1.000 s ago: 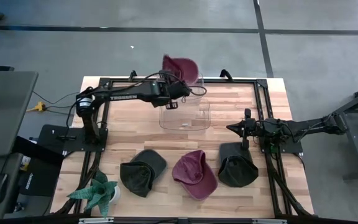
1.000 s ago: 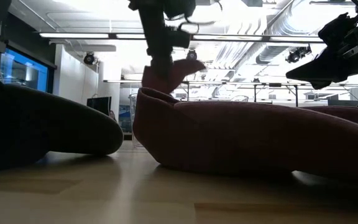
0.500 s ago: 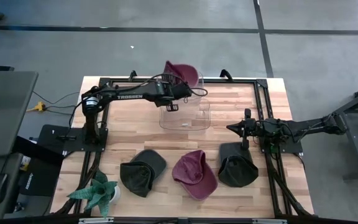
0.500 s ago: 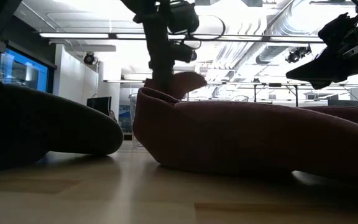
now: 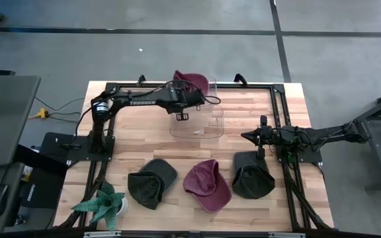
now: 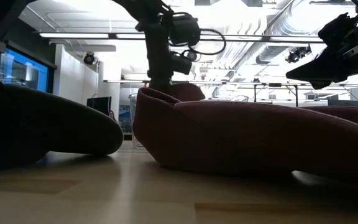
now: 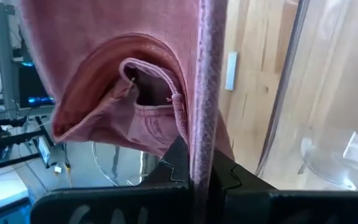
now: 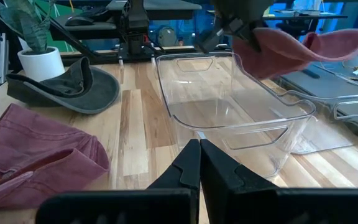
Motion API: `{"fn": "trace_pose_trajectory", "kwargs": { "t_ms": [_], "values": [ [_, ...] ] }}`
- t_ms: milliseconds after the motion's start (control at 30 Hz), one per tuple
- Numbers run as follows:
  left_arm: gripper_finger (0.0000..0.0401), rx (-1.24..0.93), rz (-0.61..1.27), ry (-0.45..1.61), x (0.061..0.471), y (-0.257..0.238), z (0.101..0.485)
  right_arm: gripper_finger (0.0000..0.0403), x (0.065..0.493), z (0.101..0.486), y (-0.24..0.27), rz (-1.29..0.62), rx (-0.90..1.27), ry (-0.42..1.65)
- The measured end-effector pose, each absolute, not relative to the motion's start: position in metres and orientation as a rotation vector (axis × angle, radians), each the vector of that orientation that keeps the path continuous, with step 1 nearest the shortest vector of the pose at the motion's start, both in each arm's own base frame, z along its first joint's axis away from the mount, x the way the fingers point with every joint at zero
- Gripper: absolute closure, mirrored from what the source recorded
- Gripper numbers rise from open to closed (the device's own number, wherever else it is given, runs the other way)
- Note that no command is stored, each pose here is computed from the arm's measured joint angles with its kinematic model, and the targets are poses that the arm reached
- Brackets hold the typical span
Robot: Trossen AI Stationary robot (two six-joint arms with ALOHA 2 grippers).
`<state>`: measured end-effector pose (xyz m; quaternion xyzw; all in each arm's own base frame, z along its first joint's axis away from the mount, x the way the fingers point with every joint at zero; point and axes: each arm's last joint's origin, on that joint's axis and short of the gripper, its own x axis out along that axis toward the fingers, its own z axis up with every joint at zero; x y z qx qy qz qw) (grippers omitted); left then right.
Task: Pick & Place hat
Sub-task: Put the dark red cap into the top transparent bin
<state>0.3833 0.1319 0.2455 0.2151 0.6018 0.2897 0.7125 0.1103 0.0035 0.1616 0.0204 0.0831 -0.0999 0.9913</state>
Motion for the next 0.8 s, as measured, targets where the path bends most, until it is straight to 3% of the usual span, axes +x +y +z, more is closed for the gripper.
{"fn": "trace_pose_trajectory", "kwargs": {
  "t_ms": [667, 800],
  "values": [
    [0.04, 0.427, 0.609, 1.324, 0.3846, 0.1311, 0.2426, 0.0402, 0.1103, 0.1616, 0.0034, -0.2, 0.041, 0.167],
    [0.0383, 0.41, 0.587, 1.319, 0.385, 0.1305, 0.2422, 0.0402, 0.1103, 0.1616, 0.0035, -0.2, 0.041, 0.167]
  ]
}}
